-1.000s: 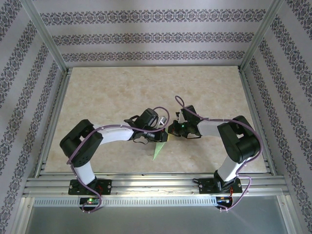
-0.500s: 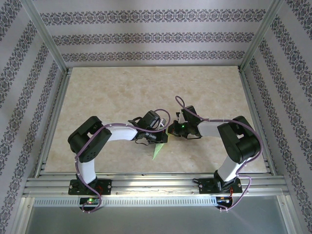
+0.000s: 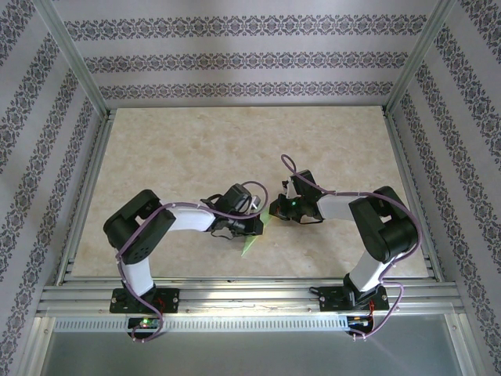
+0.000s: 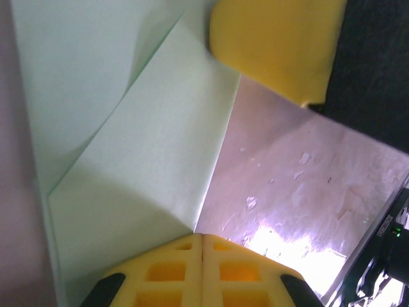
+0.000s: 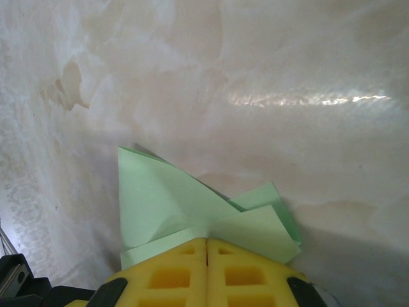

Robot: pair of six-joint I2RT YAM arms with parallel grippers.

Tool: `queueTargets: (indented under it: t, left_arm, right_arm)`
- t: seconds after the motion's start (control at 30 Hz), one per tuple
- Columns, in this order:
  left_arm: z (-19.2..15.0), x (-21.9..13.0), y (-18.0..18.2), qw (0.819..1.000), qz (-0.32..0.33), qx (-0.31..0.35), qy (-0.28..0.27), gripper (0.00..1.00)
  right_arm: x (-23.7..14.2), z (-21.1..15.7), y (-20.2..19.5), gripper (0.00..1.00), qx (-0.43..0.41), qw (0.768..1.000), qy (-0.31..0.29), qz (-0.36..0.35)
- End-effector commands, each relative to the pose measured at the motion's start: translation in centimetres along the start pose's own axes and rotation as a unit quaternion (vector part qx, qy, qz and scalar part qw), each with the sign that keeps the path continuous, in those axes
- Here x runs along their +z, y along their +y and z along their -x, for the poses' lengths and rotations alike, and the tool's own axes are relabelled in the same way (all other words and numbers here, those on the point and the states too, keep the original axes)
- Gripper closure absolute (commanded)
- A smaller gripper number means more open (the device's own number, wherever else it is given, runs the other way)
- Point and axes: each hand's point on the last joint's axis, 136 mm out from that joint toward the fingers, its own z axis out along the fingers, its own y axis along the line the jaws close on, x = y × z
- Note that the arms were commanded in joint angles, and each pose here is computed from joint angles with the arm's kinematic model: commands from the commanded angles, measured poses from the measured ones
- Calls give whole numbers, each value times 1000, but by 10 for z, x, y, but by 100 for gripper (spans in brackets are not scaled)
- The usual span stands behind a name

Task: Fold a paper plane with a square sheet of paper (pick it up from the middle)
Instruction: Fold the wing for the fifth time at the center of the table.

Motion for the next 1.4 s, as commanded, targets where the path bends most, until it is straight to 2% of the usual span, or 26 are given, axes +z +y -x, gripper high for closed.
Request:
queueTargets:
  t: [0.0, 0.2, 0.43, 0.53, 0.73, 0.9, 1.23, 1.37]
  left_arm:
    - [-38, -8, 23, 998, 37, -5, 50, 96]
    - [-46, -25, 21, 998, 41, 15, 49, 95]
    - [-22, -41, -23, 998, -18, 50, 14, 91]
    - [-21, -37, -34, 998, -44, 50, 25, 91]
    - [-38, -17, -18, 997, -31, 36, 61, 91]
    - [-61, -10, 24, 996, 34, 24, 76, 92]
    - [-74, -27, 20, 998, 5, 1, 62, 92]
    - [-66, -44, 7, 999, -4, 19, 30, 92]
  right_arm:
    - [4, -16, -41, 100, 32, 997, 13, -71]
    - [4, -16, -41, 100, 32, 997, 12, -70]
    - [3, -16, -40, 100, 32, 997, 12, -70]
    - [3, -16, -40, 100, 31, 997, 14, -71]
    - [4, -18, -42, 100, 32, 997, 15, -73]
    - [4, -18, -42, 100, 31, 997, 17, -73]
    - [4, -18, -45, 100, 33, 997, 19, -73]
    - [3, -17, -40, 100, 30, 997, 18, -63]
